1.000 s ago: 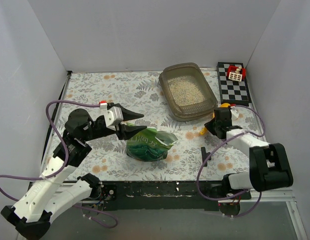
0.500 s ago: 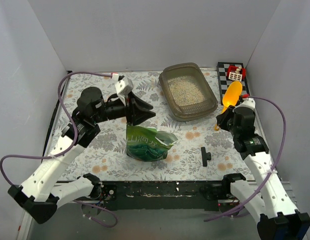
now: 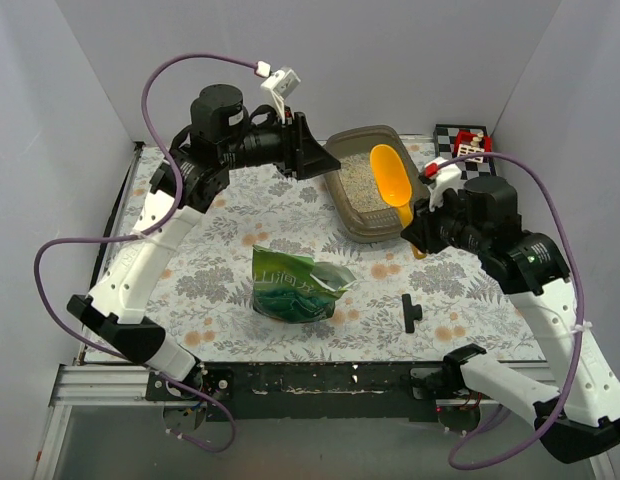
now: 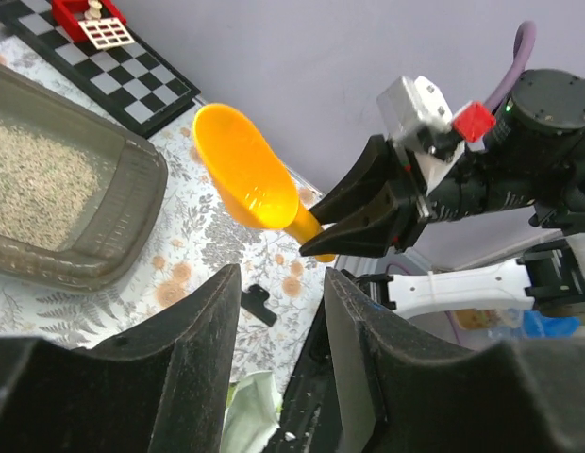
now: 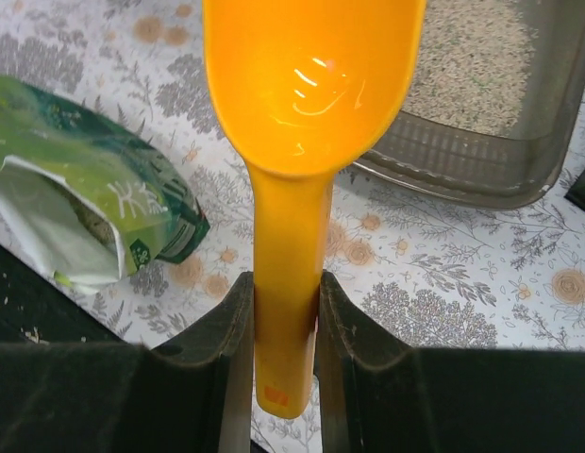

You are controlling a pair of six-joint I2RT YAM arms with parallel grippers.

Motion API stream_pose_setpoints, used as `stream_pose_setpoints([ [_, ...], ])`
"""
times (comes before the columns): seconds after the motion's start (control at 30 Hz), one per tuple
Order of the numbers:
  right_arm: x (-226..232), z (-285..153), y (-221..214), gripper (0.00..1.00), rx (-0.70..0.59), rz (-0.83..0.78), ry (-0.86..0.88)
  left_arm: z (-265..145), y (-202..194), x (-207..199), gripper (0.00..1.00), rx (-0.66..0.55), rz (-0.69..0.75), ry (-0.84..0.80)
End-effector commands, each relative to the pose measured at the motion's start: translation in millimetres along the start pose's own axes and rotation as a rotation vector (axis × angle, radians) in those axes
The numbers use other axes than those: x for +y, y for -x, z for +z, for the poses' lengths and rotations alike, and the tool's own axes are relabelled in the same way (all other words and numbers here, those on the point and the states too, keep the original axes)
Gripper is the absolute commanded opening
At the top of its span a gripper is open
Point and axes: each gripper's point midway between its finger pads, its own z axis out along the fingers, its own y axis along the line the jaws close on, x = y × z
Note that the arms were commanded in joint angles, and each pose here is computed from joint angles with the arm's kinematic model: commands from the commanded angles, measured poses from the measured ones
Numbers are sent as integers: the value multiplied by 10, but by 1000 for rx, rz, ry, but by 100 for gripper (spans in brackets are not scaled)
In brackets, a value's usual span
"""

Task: Fill the litter box with clean litter

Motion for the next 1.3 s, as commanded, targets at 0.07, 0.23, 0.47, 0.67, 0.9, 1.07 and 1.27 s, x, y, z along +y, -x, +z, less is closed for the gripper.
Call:
stream_pose_setpoints([
  [0.07,206,-126,61,1,86,-181,54,-37,6,1,38,41,-166,-15],
  [0.23,333,-124,111,1,104,-245,73,61,-178,122,35,93,-226,-14],
  [0.47,424,-111,170,1,125,-300,77,158,-405,252,34,158,-268,-22],
  [0.67,540,-135,245,1,110,-323,105,202,-524,357,34,186,-270,0],
  [0.9,578,-178,200,1,128,-334,100,202,-532,432,36,186,-250,34],
  [1.07,589,-204,170,1,138,-339,97,205,-560,469,35,194,-244,48],
  [1.27,621,-178,179,1,130,-339,100,215,-578,424,36,194,-254,13],
])
